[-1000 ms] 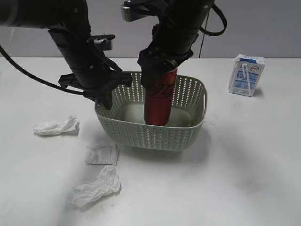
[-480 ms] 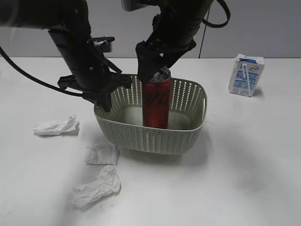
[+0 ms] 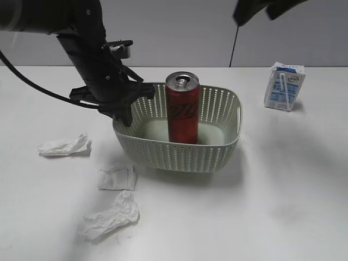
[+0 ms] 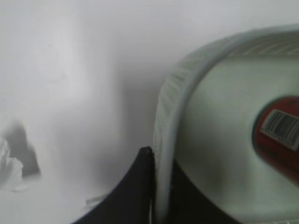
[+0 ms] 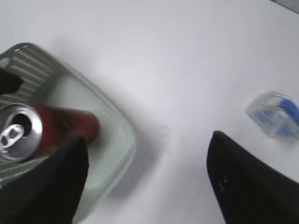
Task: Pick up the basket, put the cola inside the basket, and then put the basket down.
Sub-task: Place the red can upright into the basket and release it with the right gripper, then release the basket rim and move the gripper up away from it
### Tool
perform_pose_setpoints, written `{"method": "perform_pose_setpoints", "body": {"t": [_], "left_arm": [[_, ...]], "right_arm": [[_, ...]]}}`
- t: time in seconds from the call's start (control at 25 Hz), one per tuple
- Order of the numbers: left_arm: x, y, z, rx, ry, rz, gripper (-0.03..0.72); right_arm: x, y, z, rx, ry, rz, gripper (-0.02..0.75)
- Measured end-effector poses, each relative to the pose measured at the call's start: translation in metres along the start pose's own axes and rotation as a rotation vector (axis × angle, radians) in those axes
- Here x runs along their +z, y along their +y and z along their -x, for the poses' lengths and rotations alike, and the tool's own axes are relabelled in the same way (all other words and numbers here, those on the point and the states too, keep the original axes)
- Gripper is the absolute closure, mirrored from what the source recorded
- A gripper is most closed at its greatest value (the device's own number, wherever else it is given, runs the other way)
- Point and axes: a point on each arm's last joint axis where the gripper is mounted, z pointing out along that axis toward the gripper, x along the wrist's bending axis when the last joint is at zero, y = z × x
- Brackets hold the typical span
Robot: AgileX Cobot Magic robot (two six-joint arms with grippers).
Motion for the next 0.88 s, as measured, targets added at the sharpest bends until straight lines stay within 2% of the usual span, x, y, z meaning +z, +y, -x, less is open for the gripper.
{"method": "perform_pose_setpoints", "body": {"t": [0.12, 0.28, 0.48, 0.64, 0.88], "left_arm": [[-0.001, 0.006, -0.002, -0.036, -0.009, 0.055, 0.691], [0.000, 0.016, -0.008, -0.054, -0.001, 0.080, 0.691], [0.015, 0.037, -0.012, -0.060, 0.033, 0.031, 0.691], [0.033, 0.043, -0.015, -0.130, 0.039, 0.005, 0.691], [0.035, 0.044, -0.015, -0.151, 0.038, 0.010, 0.675]], "right_arm": [[-0.024, -0.006, 0.033, 0.102, -0.055, 0.041, 0.150], [-0.057, -0.024, 0.043, 0.150, -0.088, 0.075, 0.154], [-0.085, -0.063, 0.028, 0.153, -0.097, 0.064, 0.154], [-0.096, -0.110, 0.017, 0.151, -0.124, 0.025, 0.154], [-0.109, -0.185, -0.003, 0.166, -0.137, 0.055, 0.154]]}}
